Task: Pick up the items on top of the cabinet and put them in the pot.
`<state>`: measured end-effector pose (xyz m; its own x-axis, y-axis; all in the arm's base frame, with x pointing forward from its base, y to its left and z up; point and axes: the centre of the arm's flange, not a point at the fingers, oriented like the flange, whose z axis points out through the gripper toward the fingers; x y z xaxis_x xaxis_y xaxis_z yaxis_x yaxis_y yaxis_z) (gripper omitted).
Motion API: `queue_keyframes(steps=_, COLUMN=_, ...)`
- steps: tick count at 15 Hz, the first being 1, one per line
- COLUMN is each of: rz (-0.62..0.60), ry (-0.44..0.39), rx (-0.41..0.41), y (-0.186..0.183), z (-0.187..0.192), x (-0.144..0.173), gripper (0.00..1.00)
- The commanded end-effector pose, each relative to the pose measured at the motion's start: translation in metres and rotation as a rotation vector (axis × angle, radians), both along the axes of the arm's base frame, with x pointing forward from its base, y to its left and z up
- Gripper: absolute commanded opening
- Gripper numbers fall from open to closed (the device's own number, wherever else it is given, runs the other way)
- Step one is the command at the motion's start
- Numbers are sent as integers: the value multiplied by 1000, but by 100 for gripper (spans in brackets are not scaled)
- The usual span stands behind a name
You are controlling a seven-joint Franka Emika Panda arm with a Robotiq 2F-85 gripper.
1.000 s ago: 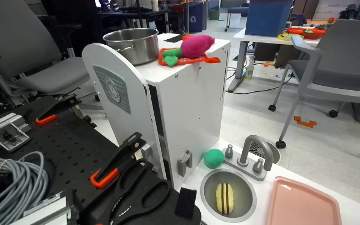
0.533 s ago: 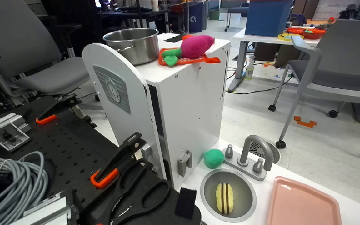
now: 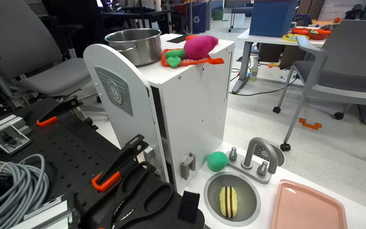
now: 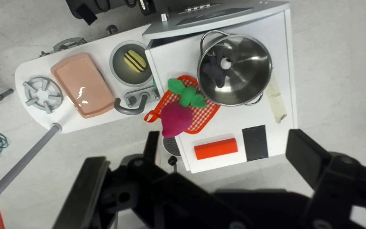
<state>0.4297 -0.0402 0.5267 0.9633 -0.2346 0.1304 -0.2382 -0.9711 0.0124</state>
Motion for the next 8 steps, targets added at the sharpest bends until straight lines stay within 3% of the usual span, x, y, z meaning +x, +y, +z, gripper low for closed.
queue_keyframes(steps=1, rz=-115, ry=-2, rx=-26, y=-26, z=-1, x=38, gripper=100)
queue_keyframes(steps=8, rz=-281, ry=37, rx=-62, y=-66, z=-29, x=75, gripper=100)
